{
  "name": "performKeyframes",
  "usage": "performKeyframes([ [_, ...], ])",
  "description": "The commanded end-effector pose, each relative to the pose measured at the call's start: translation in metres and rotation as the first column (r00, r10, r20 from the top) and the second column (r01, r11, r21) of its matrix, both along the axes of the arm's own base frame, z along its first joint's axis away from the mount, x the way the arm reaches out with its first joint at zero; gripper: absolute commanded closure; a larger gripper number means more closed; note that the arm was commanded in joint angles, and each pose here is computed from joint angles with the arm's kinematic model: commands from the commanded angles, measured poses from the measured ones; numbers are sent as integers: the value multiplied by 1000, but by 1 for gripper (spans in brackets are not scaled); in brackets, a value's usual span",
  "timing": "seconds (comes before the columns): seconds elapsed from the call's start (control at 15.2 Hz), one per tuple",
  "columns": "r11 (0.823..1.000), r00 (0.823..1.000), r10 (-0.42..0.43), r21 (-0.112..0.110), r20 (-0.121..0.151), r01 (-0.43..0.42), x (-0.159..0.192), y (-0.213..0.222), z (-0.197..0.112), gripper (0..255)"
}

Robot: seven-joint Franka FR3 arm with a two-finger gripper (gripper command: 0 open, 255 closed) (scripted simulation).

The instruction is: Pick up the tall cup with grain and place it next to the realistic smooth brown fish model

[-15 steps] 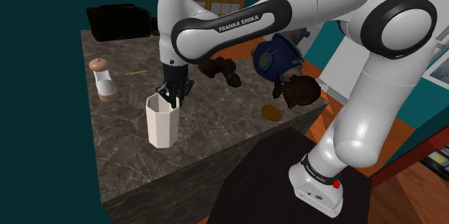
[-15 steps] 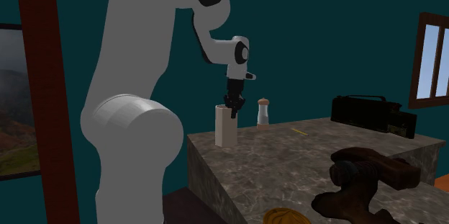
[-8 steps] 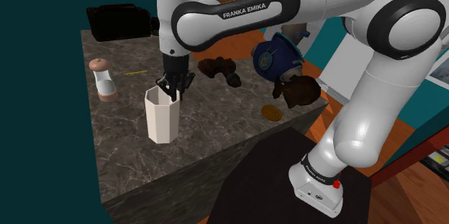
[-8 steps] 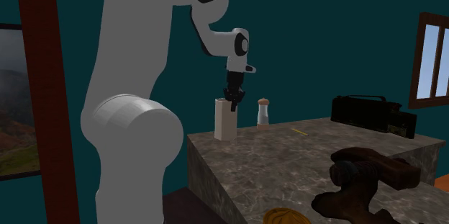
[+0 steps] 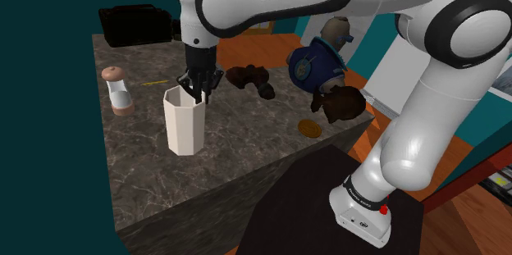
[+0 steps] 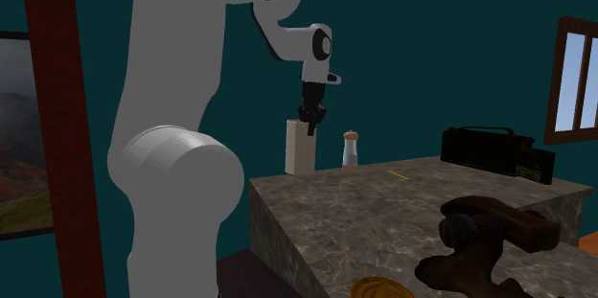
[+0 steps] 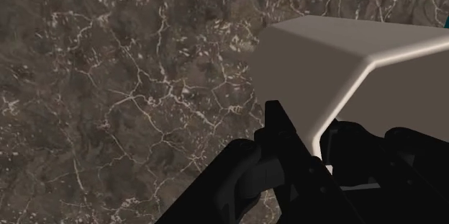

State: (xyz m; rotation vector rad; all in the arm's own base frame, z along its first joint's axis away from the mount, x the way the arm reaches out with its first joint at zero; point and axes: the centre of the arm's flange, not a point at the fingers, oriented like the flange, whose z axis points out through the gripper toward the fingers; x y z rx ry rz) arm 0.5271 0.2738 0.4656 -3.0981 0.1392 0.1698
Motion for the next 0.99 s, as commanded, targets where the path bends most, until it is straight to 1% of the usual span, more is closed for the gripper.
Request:
performKeyframes([
  [0.0, 1000, 1000, 0, 0, 0, 0, 1, 0, 10, 255],
  [0.92, 1000, 1000, 0, 0, 0, 0, 1, 0, 84, 255],
])
